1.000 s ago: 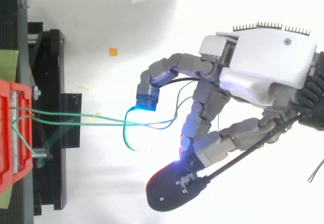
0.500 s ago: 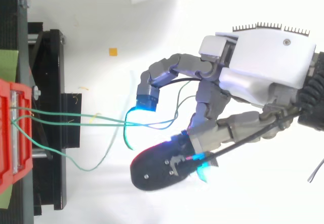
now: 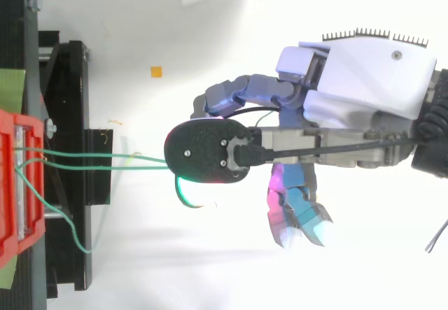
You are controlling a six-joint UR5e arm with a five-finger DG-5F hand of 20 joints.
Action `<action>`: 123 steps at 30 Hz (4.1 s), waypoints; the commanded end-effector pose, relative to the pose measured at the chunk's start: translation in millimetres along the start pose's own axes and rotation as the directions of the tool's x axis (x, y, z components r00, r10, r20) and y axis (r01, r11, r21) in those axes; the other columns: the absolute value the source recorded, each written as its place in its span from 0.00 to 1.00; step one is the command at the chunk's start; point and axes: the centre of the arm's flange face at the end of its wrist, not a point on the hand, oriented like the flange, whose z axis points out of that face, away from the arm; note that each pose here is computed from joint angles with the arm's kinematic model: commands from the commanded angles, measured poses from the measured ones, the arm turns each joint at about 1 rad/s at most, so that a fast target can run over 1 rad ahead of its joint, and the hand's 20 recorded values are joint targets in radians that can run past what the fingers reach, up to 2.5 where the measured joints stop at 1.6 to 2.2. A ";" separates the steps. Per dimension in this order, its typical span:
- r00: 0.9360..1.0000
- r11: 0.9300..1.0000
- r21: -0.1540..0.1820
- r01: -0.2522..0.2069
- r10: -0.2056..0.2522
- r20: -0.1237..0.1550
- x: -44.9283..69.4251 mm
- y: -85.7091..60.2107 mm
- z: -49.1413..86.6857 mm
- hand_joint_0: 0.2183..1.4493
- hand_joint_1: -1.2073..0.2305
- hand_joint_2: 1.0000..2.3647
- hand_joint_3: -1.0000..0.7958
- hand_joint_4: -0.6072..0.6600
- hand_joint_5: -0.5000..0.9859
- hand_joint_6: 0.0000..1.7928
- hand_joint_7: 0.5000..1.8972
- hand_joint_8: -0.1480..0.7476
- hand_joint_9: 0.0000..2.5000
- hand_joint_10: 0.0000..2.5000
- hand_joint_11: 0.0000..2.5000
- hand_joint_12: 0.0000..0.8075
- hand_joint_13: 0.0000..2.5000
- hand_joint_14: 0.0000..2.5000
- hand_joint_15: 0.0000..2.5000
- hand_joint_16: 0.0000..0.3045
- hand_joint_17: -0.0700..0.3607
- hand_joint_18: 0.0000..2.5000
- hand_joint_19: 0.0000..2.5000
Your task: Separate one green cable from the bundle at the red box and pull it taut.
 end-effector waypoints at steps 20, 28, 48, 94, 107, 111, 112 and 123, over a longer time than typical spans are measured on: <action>0.995 0.995 0.006 -0.099 0.099 0.005 -2.6 -0.9 0.2 0.37 0.39 0.01 0.35 0.50 0.42 0.31 0.57 0.43 0.83 0.01 0.25 0.48 0.65 0.01 0.28 0.16 0.42 0.47 0.21; 0.997 0.997 0.005 -0.081 0.081 0.004 -2.5 -0.8 0.3 0.38 0.37 0.01 0.37 0.49 0.42 0.31 0.58 0.43 0.83 0.01 0.26 0.48 0.64 0.01 0.28 0.16 0.42 0.47 0.21; 0.984 0.988 -0.007 0.153 -0.152 0.088 -10.6 0.7 0.7 0.38 0.37 0.01 0.37 0.49 0.42 0.30 0.59 0.43 0.83 0.01 0.26 0.48 0.64 0.01 0.28 0.16 0.42 0.47 0.21; 0.909 0.911 -0.039 0.411 -0.406 0.096 -6.5 17.9 -0.7 0.38 0.37 0.01 0.36 0.48 0.42 0.31 0.58 0.44 0.83 0.01 0.26 0.47 0.64 0.01 0.28 0.16 0.41 0.47 0.21; 0.821 0.823 -0.042 0.567 -0.560 0.110 -4.8 27.1 -2.2 0.38 0.37 0.01 0.35 0.48 0.42 0.31 0.58 0.43 0.83 0.01 0.26 0.48 0.64 0.01 0.28 0.16 0.41 0.47 0.21; 0.823 0.824 -0.050 0.564 -0.556 0.112 -4.3 32.1 -4.4 0.38 0.37 0.01 0.35 0.48 0.42 0.31 0.58 0.43 0.83 0.01 0.26 0.47 0.64 0.01 0.28 0.16 0.41 0.47 0.21; 0.824 0.824 -0.054 0.564 -0.556 0.113 -4.0 34.6 -5.3 0.38 0.37 0.01 0.35 0.48 0.42 0.31 0.58 0.43 0.83 0.01 0.26 0.47 0.64 0.01 0.28 0.16 0.41 0.47 0.21; 0.826 0.826 -0.066 0.560 -0.551 0.117 -3.0 40.1 -6.4 0.28 0.40 0.00 0.28 0.49 0.42 0.31 0.56 0.44 0.82 0.01 0.25 0.48 0.64 0.01 0.28 0.17 0.42 0.48 0.21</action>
